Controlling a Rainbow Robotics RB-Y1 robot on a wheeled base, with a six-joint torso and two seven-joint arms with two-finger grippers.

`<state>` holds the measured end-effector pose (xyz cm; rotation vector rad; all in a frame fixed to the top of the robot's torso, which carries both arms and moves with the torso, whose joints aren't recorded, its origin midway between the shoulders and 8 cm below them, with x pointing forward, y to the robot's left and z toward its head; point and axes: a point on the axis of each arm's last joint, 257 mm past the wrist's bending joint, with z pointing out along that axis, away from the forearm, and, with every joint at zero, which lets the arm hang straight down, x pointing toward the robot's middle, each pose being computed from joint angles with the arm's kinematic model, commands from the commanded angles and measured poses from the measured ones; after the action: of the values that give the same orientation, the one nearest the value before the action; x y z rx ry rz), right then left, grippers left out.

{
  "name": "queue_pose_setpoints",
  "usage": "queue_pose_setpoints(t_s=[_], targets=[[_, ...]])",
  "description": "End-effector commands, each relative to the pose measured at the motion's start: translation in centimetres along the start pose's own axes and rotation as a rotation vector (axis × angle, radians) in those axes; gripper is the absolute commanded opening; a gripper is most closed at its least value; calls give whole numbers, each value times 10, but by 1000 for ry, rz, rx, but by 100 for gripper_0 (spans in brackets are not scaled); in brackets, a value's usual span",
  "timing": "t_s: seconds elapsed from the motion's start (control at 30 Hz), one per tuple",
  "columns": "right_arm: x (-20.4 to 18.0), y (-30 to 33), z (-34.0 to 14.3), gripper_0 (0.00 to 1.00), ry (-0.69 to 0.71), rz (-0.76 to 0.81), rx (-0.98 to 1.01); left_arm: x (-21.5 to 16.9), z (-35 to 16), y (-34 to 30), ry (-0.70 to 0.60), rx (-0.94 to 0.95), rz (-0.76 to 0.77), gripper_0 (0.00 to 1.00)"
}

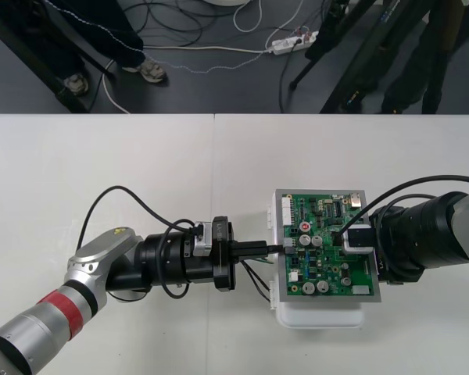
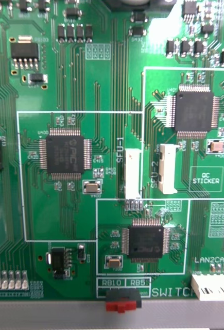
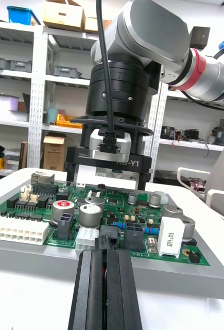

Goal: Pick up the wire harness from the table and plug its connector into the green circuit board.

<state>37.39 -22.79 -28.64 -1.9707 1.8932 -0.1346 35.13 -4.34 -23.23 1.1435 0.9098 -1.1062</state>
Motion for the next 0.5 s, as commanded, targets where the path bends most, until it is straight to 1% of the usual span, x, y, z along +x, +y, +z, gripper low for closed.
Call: queue_pose_setpoints(t_s=[0.03,0.5], targets=[[-27,-5,-5,100,-54,-79,15,-12,29,-4,-30,37,1,0],[-28,-4,-5,100,-57,-80,12,-11,31,-8,-31,44,0,0]])
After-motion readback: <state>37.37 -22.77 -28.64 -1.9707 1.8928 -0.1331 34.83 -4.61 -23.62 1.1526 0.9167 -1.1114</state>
